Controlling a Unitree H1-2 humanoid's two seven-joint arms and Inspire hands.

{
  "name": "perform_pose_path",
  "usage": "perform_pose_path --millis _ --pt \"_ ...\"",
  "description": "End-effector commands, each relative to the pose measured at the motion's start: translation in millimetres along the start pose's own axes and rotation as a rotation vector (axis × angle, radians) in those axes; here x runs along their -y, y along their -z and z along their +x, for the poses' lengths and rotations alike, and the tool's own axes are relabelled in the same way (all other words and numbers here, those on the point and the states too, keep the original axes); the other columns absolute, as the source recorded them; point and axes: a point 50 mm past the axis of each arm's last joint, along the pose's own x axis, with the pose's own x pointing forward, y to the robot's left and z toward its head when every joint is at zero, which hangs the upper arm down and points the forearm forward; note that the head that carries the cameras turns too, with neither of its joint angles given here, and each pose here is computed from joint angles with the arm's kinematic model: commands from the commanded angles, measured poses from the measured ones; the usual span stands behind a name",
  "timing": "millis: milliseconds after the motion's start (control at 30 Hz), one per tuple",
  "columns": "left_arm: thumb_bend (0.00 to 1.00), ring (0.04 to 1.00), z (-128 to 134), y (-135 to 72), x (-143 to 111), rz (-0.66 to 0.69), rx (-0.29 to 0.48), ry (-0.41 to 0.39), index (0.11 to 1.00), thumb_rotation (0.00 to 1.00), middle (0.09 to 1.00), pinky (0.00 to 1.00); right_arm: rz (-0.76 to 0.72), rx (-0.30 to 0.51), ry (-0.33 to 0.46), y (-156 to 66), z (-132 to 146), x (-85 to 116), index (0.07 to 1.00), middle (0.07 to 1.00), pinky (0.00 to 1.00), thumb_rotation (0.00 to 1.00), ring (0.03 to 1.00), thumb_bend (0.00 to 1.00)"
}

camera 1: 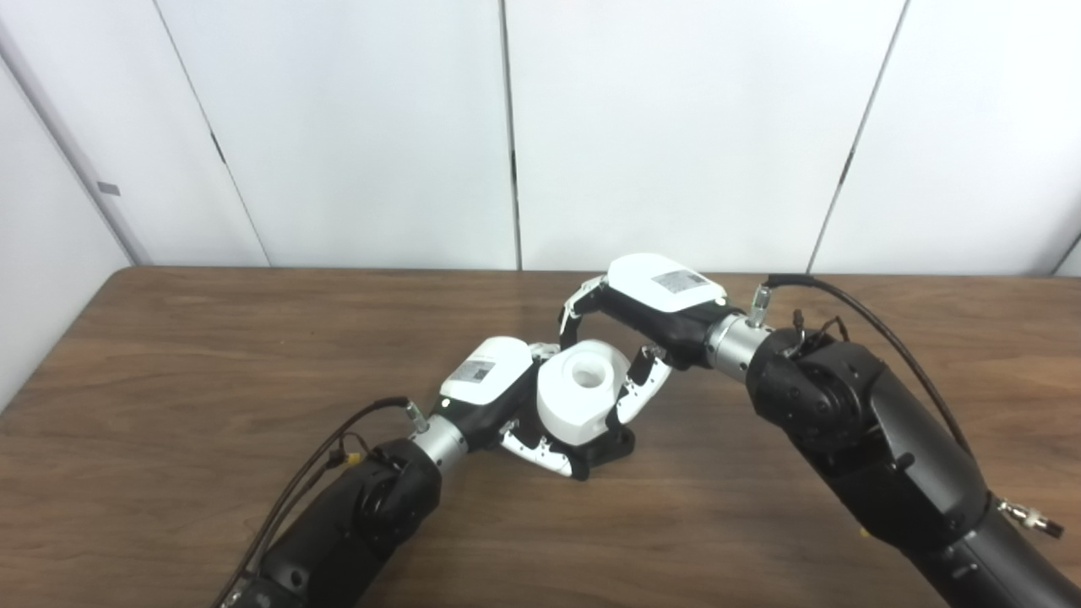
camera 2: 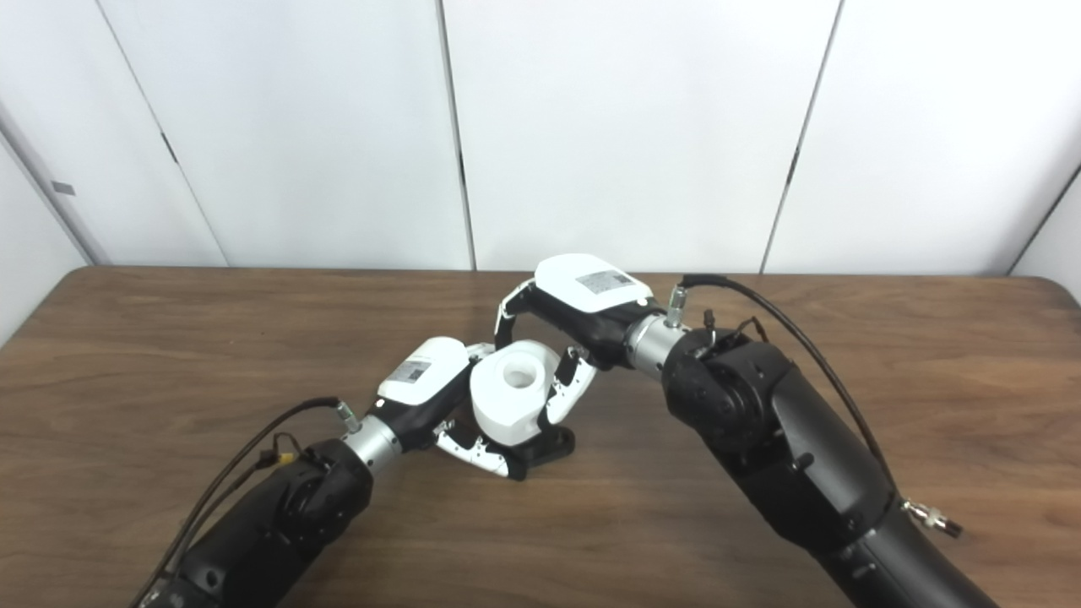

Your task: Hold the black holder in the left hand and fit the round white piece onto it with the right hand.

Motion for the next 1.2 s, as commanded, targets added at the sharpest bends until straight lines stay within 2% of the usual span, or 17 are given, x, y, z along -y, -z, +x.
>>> perform_pose_path --millis 0,367,533,700,1167 --pt "1.00 0.822 -15.3 9.6 33.7 0.007 -0.086 0.182 0.636 0.26 0.825 0.68 -0.012 0.029 -0.119 -4.6 -1.2 -15.1 0.482 0.762 0.89 0.13 0.854 0.52" --pt "1.00 0.830 -15.8 8.6 32.4 -0.001 -0.092 0.188 0.633 0.26 0.827 0.68 -0.012 0.028 -0.133 -7.0 -0.3 -11.1 0.481 0.764 0.92 0.14 0.857 0.52" --pt "1.00 0.821 -16.6 9.6 32.1 0.000 -0.083 0.181 0.632 0.26 0.823 0.67 -0.004 0.028 -0.141 -5.9 0.5 -11.6 0.481 0.761 0.90 0.13 0.857 0.52" --pt "1.00 0.819 -16.7 10.1 32.7 0.003 -0.080 0.183 0.626 0.27 0.819 0.66 -0.012 0.027 -0.152 -6.8 1.8 -2.9 0.481 0.758 0.94 0.13 0.864 0.52" --pt "1.00 0.825 -17.4 10.7 32.2 0.007 -0.078 0.192 0.619 0.24 0.820 0.68 0.003 0.004 -0.119 -9.5 2.1 22.6 0.481 0.758 0.88 0.13 0.843 0.52"
